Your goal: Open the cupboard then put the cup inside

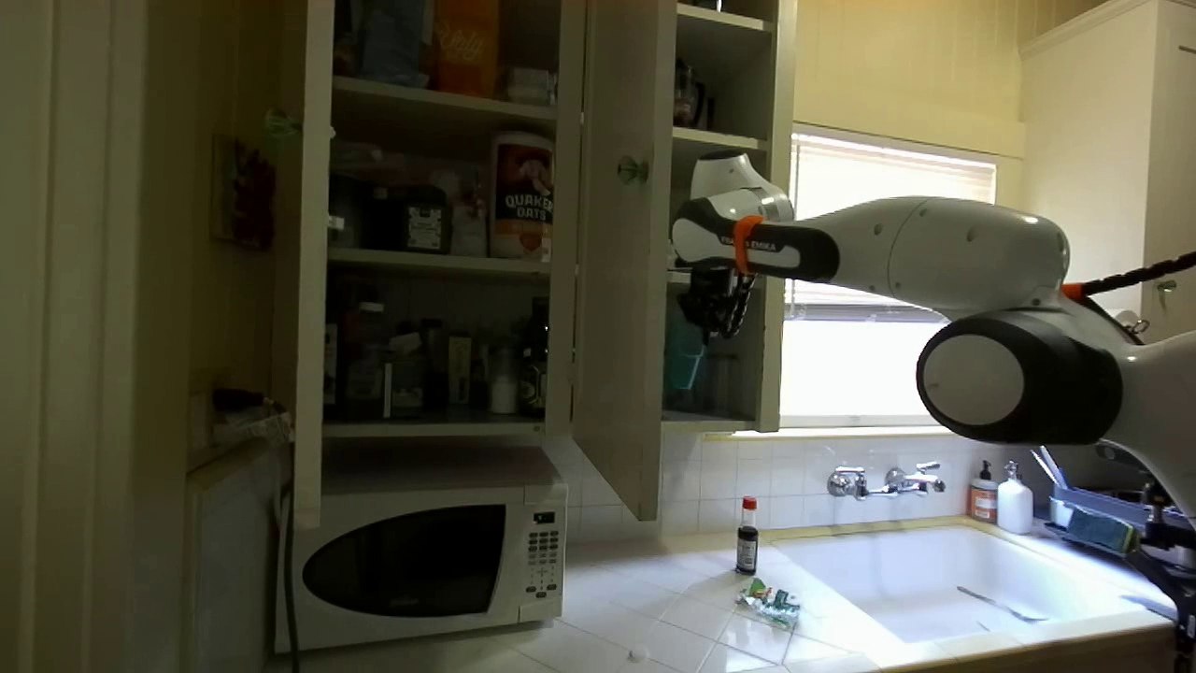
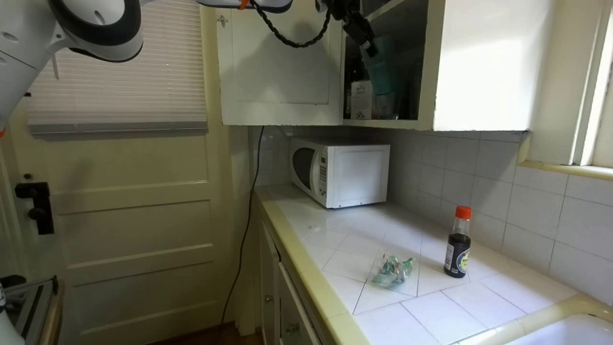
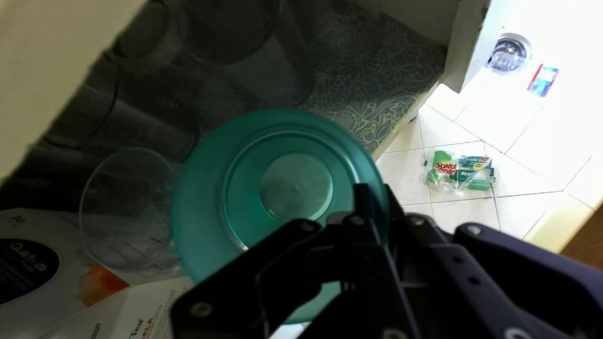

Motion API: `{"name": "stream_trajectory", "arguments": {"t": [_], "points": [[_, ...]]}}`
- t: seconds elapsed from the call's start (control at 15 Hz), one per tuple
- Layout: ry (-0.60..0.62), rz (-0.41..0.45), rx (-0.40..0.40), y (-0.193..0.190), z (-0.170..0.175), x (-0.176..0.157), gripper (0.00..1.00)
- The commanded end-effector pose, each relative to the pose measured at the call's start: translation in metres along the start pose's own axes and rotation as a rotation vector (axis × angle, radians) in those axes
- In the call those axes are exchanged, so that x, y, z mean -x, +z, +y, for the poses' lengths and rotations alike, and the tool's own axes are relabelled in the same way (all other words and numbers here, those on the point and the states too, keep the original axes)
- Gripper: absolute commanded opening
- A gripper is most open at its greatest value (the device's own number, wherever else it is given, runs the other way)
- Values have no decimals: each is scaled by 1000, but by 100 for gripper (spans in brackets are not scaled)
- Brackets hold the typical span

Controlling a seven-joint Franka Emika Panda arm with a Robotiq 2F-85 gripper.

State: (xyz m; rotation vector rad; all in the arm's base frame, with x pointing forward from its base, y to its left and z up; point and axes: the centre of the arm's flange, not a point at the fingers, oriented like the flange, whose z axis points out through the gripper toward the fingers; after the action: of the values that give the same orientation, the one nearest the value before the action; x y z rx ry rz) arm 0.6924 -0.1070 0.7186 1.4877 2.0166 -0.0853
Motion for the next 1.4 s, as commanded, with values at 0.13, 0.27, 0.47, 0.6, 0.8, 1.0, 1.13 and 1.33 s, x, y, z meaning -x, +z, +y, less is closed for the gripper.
{"name": "stream_trajectory", "arguments": {"t": [0.13,0.27,0.47,0.6,0.8,1.0,1.13,1.33], "points": [[-99,55,-62,18,-14,-3,2],[-97,58,-95,29,-17,-4,2],[-58,34,-112,40,-17,-2,2],[-14,-1,-102,41,-15,3,2],[-11,-4,-92,40,-12,7,2],[-15,10,-85,41,-10,8,2],[-17,10,-71,44,-9,11,2],[-20,7,-57,51,-3,19,2]]}}
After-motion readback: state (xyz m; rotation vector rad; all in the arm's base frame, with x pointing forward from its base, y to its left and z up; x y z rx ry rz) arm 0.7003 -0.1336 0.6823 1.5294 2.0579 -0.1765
